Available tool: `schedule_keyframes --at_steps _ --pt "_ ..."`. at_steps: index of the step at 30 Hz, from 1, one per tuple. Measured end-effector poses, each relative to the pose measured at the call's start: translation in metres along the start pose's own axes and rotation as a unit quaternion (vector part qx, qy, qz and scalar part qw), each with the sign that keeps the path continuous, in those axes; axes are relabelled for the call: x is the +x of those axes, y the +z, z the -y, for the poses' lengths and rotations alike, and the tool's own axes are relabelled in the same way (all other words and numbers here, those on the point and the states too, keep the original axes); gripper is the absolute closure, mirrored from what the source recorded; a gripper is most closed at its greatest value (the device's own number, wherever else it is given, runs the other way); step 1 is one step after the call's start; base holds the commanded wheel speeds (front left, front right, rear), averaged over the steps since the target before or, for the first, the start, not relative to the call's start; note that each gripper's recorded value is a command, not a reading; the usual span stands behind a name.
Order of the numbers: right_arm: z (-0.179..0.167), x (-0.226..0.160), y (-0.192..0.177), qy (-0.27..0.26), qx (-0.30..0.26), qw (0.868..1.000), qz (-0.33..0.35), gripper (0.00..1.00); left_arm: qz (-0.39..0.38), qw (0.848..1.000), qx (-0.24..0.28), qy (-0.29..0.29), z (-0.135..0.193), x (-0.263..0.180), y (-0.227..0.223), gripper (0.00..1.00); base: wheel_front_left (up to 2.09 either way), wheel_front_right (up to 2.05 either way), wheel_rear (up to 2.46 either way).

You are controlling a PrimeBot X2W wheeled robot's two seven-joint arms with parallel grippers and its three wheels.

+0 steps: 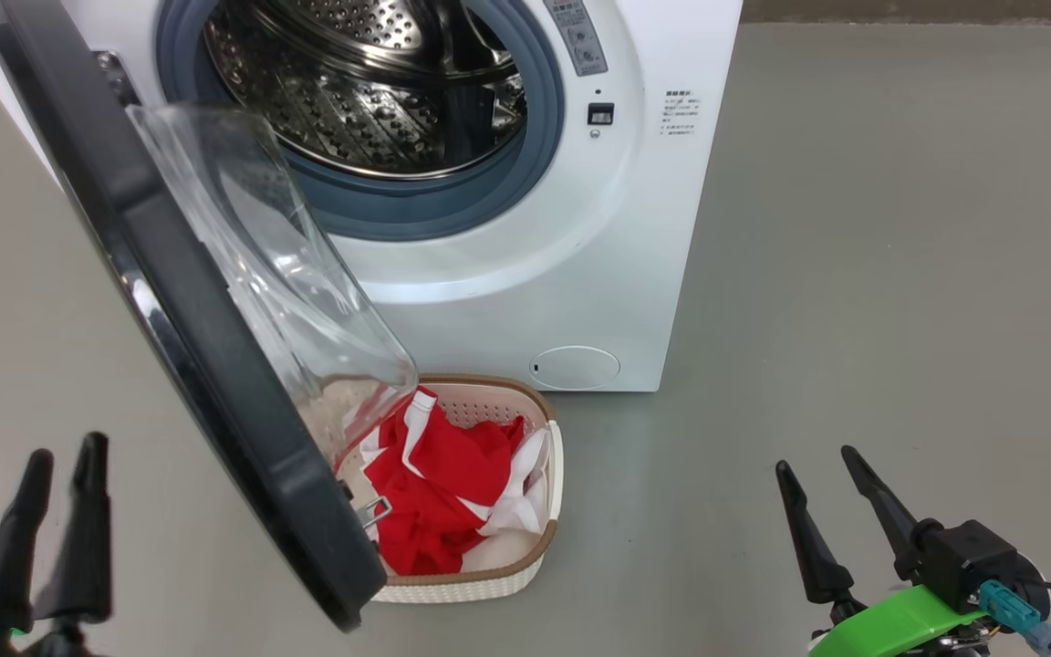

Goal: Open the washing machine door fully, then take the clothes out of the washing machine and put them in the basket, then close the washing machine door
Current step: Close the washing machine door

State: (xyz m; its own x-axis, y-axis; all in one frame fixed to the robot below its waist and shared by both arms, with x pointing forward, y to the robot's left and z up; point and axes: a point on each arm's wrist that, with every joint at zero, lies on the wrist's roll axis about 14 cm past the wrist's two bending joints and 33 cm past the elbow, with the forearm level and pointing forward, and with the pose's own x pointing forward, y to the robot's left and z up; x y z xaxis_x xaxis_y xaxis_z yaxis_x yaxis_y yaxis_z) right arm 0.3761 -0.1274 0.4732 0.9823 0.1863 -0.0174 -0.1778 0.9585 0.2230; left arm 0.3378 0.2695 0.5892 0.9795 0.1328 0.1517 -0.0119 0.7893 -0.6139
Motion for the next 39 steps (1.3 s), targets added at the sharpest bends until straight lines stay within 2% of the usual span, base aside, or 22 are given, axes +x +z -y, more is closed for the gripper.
schedule_keyframes --at_steps 3,7,15,21,39 --pt "0.001 0.0 0.002 -0.002 -0.001 1.0 0.003 0.0 0.002 0.996 0.087 0.017 0.0 -0.002 -0.005 0.0 0.0 0.0 0.0" --pt "0.0 -0.002 0.006 -0.001 -0.005 1.0 0.009 0.0 -0.005 0.986 0.165 0.037 -0.006 -0.01 -0.019 0.0 0.0 0.0 0.0" --pt "-0.001 -0.012 0.008 0.0 -0.011 1.0 0.011 0.0 -0.025 0.964 0.257 0.064 -0.019 -0.034 -0.039 0.0 0.0 0.0 0.0" --pt "-0.003 -0.017 0.007 0.003 -0.013 1.0 0.01 0.0 -0.035 0.954 0.289 0.071 -0.023 -0.046 -0.048 0.0 0.0 0.0 0.0" --pt "-0.006 -0.023 0.006 0.005 -0.013 1.0 0.004 0.0 -0.051 0.952 0.295 0.059 -0.021 -0.052 -0.061 0.0 0.0 0.0 0.0"
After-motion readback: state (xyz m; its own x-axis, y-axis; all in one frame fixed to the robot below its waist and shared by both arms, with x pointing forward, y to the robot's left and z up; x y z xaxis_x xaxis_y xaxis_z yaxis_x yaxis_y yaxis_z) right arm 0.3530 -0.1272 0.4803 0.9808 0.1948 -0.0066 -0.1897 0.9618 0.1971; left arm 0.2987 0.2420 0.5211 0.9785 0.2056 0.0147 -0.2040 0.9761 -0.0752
